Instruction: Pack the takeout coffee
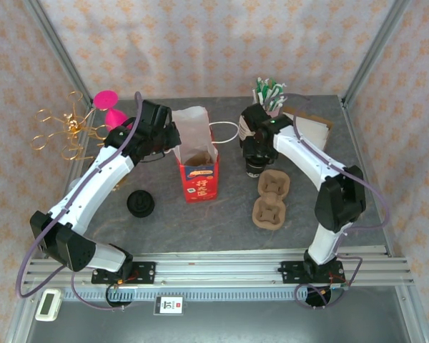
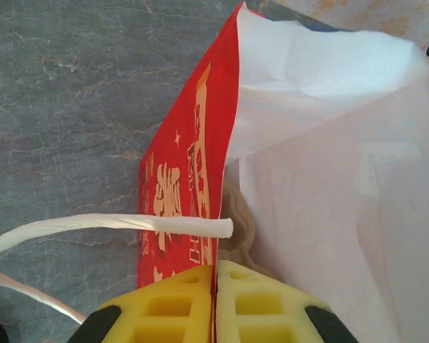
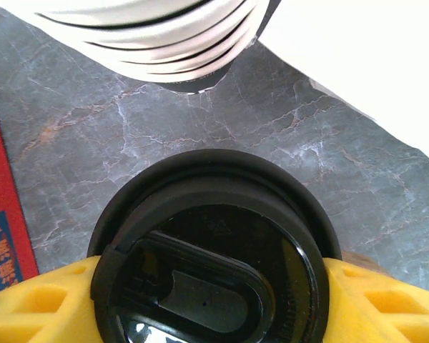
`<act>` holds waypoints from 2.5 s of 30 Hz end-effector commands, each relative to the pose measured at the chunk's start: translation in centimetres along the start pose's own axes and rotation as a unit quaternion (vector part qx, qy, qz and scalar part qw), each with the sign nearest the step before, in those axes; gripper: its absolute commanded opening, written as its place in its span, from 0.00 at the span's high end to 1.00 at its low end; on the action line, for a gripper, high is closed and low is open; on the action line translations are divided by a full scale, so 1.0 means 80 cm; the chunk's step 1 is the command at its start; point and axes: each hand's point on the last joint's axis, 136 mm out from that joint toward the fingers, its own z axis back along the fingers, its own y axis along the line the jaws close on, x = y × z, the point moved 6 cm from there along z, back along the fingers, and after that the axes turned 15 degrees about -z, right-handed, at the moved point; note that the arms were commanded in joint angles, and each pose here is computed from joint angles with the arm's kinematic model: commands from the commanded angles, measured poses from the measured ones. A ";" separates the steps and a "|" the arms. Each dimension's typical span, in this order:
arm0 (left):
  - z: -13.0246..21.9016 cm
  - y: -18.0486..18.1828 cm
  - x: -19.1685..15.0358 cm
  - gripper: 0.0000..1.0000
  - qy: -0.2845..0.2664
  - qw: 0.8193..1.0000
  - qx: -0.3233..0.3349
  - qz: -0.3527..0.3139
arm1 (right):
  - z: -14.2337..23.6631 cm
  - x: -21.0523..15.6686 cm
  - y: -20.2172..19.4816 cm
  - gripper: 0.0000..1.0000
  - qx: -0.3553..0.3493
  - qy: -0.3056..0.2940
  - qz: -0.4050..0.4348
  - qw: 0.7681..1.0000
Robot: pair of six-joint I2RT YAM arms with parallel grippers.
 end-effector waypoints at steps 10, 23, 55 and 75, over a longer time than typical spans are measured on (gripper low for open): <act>0.005 -0.001 0.012 1.00 -0.027 0.999 -0.016 0.024 | 0.089 -0.008 -0.023 0.36 0.008 -0.010 0.013 1.000; 0.001 0.003 0.030 1.00 -0.028 1.000 0.000 0.002 | 0.166 -0.012 -0.002 0.36 0.075 -0.037 0.014 0.996; -0.014 -0.006 0.047 1.00 -0.007 1.000 -0.018 -0.015 | 0.314 -0.008 0.060 0.36 0.288 -0.061 0.012 0.956; -0.002 -0.018 0.043 1.00 -0.028 0.995 -0.083 0.048 | 0.281 -0.013 0.121 0.39 0.277 -0.037 0.009 0.960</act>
